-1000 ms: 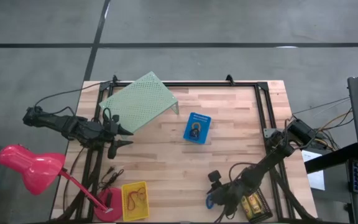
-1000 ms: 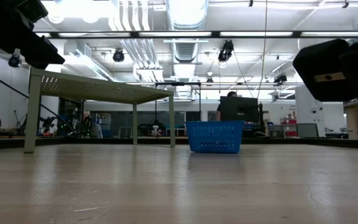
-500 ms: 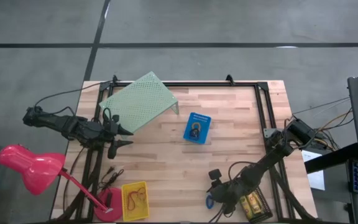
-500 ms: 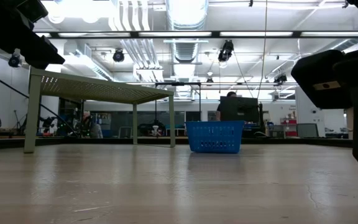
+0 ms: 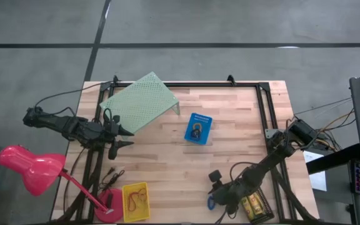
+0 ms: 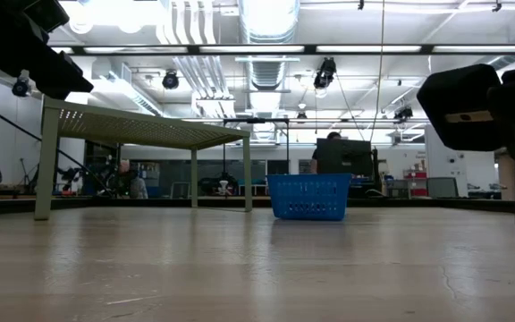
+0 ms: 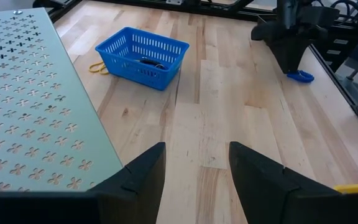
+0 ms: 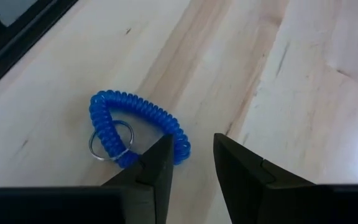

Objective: Pick & Place Office Desk Supplies
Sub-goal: Put the blue spring keychain into the blue basket, then put the blue basket on the shelf

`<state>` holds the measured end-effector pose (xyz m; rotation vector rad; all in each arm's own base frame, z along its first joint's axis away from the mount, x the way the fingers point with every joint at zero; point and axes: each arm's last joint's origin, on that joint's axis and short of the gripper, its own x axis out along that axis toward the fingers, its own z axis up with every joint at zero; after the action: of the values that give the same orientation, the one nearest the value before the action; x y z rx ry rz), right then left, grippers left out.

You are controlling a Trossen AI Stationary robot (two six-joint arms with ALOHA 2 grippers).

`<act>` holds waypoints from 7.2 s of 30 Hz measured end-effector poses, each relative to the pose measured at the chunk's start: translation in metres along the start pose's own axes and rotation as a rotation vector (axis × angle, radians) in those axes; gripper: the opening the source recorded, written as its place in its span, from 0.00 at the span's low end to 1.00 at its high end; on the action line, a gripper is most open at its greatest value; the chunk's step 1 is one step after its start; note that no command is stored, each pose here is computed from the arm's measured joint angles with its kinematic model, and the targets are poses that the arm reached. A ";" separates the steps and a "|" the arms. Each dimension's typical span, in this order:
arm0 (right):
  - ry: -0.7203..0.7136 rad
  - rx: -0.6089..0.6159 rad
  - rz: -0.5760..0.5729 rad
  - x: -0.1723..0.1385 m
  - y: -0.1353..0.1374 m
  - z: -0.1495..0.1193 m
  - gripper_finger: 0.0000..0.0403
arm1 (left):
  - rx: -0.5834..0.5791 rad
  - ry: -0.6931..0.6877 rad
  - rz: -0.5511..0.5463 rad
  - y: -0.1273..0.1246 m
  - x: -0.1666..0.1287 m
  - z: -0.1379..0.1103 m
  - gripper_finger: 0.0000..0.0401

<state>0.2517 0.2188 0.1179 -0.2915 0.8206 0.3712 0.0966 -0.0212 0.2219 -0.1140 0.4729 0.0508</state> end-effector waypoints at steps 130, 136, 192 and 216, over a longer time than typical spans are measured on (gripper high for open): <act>-0.016 1.151 -0.348 -0.053 -0.268 -0.042 0.07 | 0.003 0.009 0.002 0.000 0.001 0.000 0.46; -0.005 1.153 -0.348 -0.050 -0.268 -0.044 0.07 | 0.004 0.011 0.003 0.000 0.001 -0.001 0.46; -0.538 0.769 -0.331 -0.128 -0.269 0.026 0.25 | 0.004 0.012 0.003 0.000 0.001 -0.001 0.46; -0.691 0.483 -0.505 -0.215 -0.238 0.032 0.02 | 0.004 0.012 0.003 0.000 0.001 -0.001 0.46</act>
<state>0.2405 -0.0266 0.3268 0.0925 0.1216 -0.2070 0.0970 -0.0214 0.2209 -0.1098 0.4851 0.0524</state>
